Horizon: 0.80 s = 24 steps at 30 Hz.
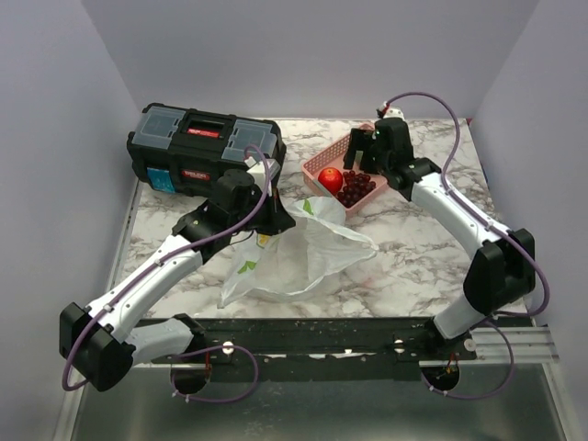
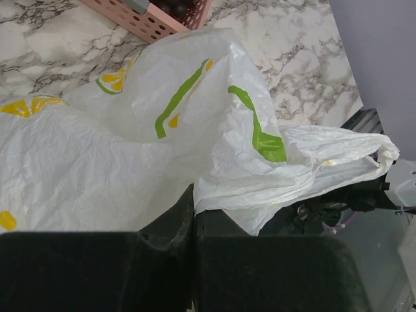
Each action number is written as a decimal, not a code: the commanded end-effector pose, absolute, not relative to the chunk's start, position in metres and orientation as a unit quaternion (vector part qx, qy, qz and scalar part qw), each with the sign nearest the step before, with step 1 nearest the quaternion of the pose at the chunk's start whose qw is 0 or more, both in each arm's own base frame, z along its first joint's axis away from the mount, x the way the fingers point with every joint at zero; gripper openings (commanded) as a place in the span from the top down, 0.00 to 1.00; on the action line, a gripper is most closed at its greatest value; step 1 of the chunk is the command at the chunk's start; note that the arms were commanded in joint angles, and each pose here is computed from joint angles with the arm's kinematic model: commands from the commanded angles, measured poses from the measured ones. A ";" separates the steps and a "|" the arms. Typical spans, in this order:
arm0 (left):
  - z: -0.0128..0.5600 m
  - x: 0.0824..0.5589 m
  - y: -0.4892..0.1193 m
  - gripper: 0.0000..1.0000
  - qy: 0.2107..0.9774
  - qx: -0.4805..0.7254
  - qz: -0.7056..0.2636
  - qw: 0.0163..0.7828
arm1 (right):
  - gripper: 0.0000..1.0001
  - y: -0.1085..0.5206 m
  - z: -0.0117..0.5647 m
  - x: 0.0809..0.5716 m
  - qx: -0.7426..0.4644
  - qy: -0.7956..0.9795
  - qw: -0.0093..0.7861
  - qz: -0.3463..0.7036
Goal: Take the fake fruits out of the plastic bag
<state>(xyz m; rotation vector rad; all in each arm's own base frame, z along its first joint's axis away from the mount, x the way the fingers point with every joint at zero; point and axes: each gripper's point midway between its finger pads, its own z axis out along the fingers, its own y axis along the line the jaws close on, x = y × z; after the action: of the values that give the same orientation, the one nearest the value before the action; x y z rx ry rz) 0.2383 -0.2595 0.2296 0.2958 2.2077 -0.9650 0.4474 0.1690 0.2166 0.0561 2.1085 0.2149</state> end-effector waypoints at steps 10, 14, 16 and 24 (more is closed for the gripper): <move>0.252 0.241 -0.264 0.94 0.851 0.130 -0.370 0.348 | 0.01 0.130 0.225 0.323 0.070 0.846 0.503 0.159; 0.271 0.249 -0.258 0.67 0.846 0.134 -0.351 0.378 | 0.01 0.108 0.242 0.300 0.086 0.830 0.532 0.144; 0.282 0.252 -0.251 0.56 0.843 0.135 -0.337 0.397 | 0.01 0.101 0.253 0.291 0.091 0.820 0.546 0.144; 0.341 0.250 -0.199 0.05 0.814 0.118 -0.262 0.505 | 0.01 0.084 0.312 0.253 0.101 0.772 0.601 0.179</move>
<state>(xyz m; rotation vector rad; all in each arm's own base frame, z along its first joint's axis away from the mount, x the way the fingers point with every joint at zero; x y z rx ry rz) 0.2532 -0.2402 0.3022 0.3299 2.0797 -0.8097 0.2700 0.0967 0.2942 0.1992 1.8180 0.4212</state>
